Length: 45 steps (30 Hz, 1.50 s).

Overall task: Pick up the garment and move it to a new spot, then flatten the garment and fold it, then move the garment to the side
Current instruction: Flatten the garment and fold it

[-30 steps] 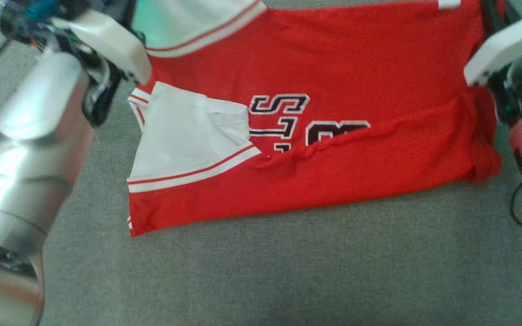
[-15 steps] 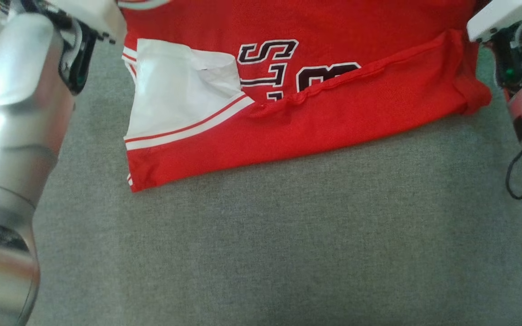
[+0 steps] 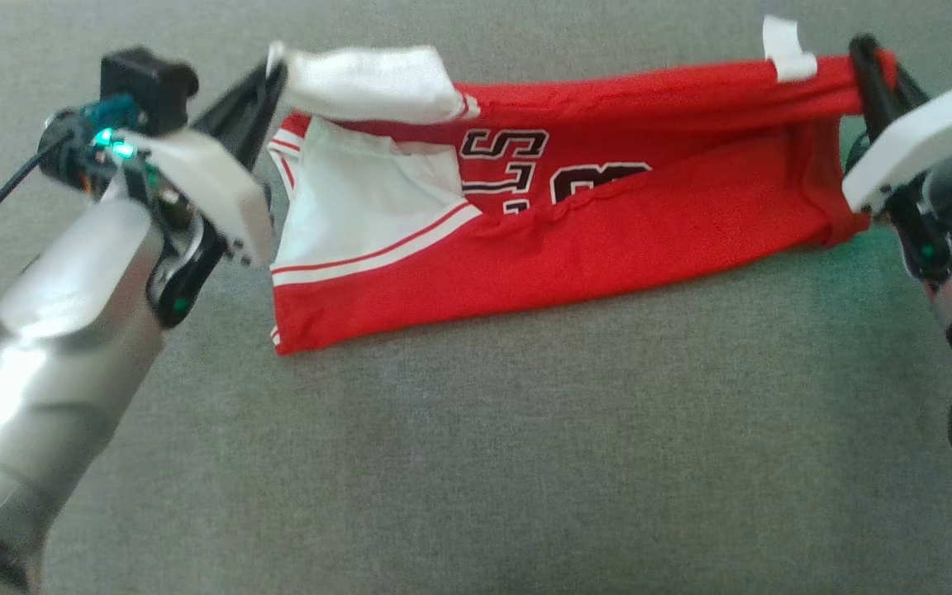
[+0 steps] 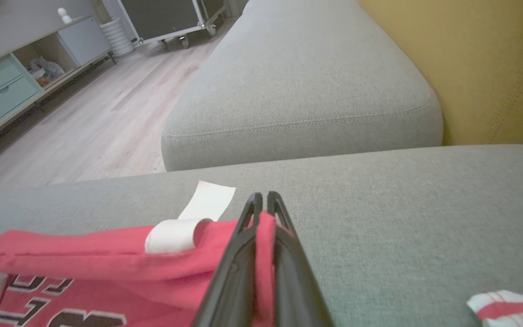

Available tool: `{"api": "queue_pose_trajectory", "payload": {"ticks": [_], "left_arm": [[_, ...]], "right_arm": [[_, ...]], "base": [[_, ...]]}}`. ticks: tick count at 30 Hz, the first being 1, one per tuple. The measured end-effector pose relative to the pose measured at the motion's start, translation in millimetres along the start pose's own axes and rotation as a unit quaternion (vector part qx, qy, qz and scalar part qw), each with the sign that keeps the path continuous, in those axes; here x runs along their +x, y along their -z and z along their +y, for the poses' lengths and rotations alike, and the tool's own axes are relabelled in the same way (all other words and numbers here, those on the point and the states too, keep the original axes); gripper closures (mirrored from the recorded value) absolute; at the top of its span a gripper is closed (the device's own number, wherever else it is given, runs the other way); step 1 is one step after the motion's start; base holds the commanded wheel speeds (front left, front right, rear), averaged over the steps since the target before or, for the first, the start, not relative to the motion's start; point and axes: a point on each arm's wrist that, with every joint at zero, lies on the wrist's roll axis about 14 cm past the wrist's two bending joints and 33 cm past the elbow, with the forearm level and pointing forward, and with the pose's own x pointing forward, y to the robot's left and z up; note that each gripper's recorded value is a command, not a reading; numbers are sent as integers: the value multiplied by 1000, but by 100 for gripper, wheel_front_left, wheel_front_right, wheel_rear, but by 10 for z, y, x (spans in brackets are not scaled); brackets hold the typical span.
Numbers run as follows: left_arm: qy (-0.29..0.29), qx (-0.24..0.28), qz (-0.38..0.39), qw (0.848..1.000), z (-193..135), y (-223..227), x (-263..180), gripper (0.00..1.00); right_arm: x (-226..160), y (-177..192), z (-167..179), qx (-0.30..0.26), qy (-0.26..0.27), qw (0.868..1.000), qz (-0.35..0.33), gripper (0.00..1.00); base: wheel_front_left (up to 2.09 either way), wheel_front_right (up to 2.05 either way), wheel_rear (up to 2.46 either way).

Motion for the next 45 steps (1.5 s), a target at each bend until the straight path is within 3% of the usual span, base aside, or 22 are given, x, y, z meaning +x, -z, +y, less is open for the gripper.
{"api": "queue_pose_trajectory", "payload": {"ticks": [11, 19, 26, 32, 33, 34, 35, 36, 37, 41, 45], "left_arm": [[47, -9, 118, 992, -259, 487, -582, 100], [75, -15, 166, 983, -486, 701, -747, 100], [104, -30, 232, 967, -648, 879, -912, 100], [124, -34, 259, 957, -792, 1019, -1008, 100], [125, -35, 261, 957, -801, 1021, -1007, 100], [125, -36, 261, 956, -808, 1020, -1001, 100], [126, -36, 261, 956, -811, 1019, -994, 60], [123, -37, 260, 957, -807, 1013, -983, 9], [121, -37, 254, 959, -806, 992, -966, 0], [94, -44, 192, 976, -708, 738, -849, 0], [40, -47, 64, 996, -508, 230, -703, 0]], "right_arm": [[-370, 349, 4, -40, -19, 994, 97, 100], [-481, 525, -97, -73, -16, 986, 147, 100], [-576, 719, -132, -107, -19, 976, 190, 100], [-653, 816, -197, -104, -11, 972, 212, 100], [-663, 831, -214, -104, -9, 971, 214, 14], [-674, 847, -245, -101, -4, 971, 217, 0], [-685, 863, -265, -101, -1, 970, 220, 0], [-694, 868, -281, -98, 1, 971, 220, 0], [-698, 859, -292, -92, 4, 972, 217, 0], [-664, 653, -258, -60, 7, 984, 165, 0], [-623, 256, -181, -33, 4, 997, 75, 0]], "base": [[0, 0, 0], [0, 0, 0], [0, 0, 0], [0, 0, 0], [0, 0, 0], [0, 0, 0], [0, 0, 0], [0, 0, 0], [0, 0, 0], [0, 0, 0], [0, 0, 0]]}}
